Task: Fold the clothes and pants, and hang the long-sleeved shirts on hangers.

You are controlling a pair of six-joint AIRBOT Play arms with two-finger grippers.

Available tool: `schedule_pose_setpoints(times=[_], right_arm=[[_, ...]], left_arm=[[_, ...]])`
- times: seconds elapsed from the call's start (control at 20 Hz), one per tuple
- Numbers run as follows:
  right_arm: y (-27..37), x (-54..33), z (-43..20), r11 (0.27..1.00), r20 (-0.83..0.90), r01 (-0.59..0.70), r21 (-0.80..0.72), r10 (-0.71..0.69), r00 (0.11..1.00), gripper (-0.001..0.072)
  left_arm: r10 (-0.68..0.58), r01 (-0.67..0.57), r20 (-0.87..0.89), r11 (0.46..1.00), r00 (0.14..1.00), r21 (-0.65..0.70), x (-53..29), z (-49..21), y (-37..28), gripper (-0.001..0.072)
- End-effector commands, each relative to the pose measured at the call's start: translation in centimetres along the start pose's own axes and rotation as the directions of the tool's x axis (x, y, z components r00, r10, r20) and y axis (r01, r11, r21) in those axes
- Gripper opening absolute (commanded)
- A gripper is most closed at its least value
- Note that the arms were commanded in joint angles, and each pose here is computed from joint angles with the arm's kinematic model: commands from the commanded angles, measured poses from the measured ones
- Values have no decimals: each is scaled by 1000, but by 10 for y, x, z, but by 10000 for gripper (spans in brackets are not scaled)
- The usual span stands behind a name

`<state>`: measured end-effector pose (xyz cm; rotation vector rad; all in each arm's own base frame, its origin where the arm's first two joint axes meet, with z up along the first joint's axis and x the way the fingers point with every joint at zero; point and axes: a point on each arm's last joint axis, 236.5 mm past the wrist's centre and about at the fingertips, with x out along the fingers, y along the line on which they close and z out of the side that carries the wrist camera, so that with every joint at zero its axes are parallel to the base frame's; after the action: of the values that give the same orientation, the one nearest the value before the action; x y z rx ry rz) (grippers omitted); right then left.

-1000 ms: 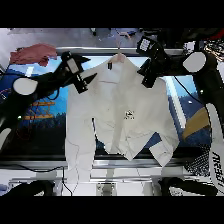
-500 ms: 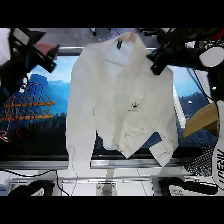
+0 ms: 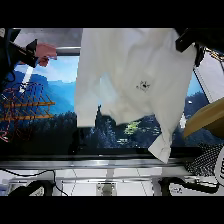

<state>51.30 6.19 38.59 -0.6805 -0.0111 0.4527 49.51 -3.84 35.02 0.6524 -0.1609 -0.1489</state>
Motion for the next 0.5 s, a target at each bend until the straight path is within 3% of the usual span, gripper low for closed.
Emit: schedule_pose_setpoints(times=[0.0, 0.25, 0.45], right_arm=[[-51, -20, 19, 987, 70, 159, -9, -158, 985, 51], [-108, -54, 18, 948, 133, 298, 112, -312, 941, 51], [-165, -97, 7, 869, 176, 413, 272, -467, 867, 51]], left_arm=[[7, -7, -5, 1000, 1000, -1, 0, -2, 3, 552], [7, -7, -5, 1000, 1000, -1, 0, -2, 3, 552], [7, -7, -5, 1000, 1000, -1, 0, -2, 3, 553]])
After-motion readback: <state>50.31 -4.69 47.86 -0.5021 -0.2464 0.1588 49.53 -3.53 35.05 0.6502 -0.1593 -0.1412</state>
